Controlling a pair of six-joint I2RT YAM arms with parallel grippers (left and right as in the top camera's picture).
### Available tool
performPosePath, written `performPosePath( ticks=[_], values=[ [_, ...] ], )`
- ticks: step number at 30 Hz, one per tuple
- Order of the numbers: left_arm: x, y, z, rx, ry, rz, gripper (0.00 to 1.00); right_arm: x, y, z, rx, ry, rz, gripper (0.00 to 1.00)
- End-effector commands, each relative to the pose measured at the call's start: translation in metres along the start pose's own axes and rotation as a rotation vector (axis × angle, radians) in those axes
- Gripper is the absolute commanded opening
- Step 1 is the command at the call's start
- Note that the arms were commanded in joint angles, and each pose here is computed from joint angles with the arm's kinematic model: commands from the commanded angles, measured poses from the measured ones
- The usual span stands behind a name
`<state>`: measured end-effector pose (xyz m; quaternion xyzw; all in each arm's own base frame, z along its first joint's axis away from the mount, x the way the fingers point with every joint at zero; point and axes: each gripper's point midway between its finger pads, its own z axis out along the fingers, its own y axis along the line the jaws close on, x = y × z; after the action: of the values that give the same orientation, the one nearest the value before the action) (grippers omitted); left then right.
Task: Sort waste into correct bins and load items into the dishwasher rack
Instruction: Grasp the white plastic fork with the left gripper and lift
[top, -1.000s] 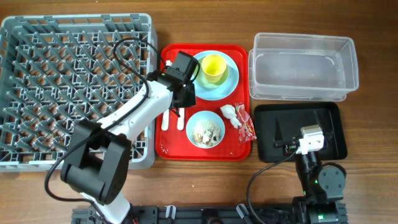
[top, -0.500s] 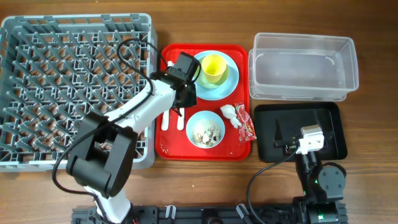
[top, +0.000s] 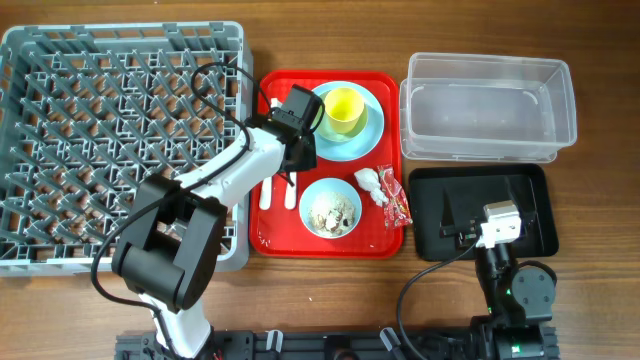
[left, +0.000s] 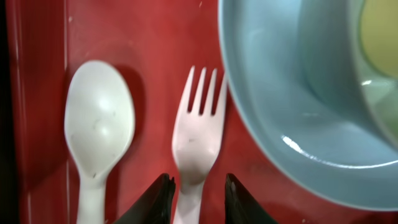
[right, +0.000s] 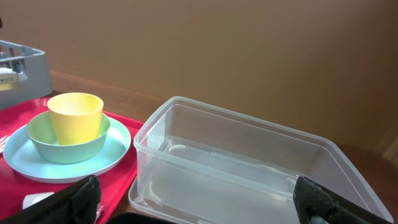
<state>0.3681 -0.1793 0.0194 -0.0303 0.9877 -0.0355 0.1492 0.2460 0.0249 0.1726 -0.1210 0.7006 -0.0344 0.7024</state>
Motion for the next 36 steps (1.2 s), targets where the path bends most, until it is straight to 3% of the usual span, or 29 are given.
performPosePath(
  ticks=[1,22,25,28,33,36],
  values=[
    [0.009,0.007,0.012,-0.027,0.008,-0.001,0.28,0.000,-0.002,0.000,0.011,-0.001,0.012,1.00],
    [0.024,0.014,0.026,-0.031,0.014,0.000,0.23,0.000,-0.002,0.000,0.011,-0.001,0.012,1.00],
    [0.024,0.014,0.026,-0.031,0.013,0.000,0.18,0.000,-0.002,0.000,0.011,-0.001,0.012,0.99],
    [0.021,0.013,0.023,-0.026,0.005,-0.001,0.04,0.000,-0.002,0.000,0.011,-0.001,0.012,1.00],
    [0.009,0.008,0.006,0.001,-0.042,0.005,0.04,0.000,-0.002,0.000,0.011,-0.001,0.012,1.00],
    [-0.006,0.000,-0.015,0.032,-0.102,0.084,0.04,0.000,-0.002,0.000,0.011,-0.001,0.012,1.00]
  ],
)
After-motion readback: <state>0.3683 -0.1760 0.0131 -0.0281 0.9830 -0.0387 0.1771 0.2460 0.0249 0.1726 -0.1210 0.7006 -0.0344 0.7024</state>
